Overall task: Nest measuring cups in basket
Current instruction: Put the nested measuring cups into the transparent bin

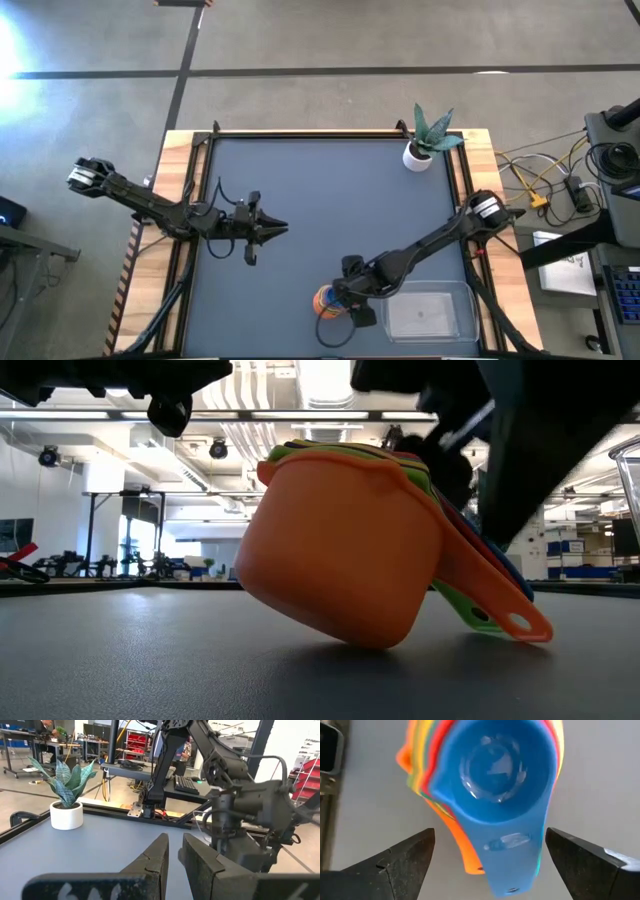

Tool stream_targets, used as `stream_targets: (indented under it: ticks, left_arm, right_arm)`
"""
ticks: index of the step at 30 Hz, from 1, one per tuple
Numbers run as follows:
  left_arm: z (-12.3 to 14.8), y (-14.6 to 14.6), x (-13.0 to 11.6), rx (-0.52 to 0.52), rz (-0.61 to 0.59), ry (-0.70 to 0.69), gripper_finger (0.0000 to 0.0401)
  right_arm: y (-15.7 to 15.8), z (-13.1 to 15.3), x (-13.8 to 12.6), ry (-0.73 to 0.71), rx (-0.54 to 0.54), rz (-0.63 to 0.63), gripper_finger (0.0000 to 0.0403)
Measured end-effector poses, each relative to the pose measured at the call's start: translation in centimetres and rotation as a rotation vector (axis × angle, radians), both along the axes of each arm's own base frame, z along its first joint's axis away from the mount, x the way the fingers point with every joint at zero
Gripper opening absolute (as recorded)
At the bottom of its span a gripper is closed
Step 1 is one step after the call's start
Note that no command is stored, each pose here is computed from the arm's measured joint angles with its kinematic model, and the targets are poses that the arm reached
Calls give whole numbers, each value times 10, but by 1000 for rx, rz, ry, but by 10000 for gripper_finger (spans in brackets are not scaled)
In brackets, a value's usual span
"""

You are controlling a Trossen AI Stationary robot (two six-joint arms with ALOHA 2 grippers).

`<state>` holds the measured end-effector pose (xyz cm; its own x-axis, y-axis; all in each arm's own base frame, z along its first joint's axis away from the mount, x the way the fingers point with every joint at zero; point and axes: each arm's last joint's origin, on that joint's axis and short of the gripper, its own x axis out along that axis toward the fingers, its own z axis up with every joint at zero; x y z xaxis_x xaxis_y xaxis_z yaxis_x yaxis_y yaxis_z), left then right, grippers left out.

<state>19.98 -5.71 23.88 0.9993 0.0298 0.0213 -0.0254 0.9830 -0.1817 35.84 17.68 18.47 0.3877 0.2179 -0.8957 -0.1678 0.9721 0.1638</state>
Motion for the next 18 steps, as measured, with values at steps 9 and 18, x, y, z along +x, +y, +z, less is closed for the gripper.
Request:
stream_targets:
  ticks: [9,18]
  left_arm:
    - [0,0,0,0,0,0,39]
    - [0,0,0,1,0,1,39]
  right_arm:
    - [3,-33,6,75,-7,0,368]
    - [5,-39,6,80,-35,8,329]
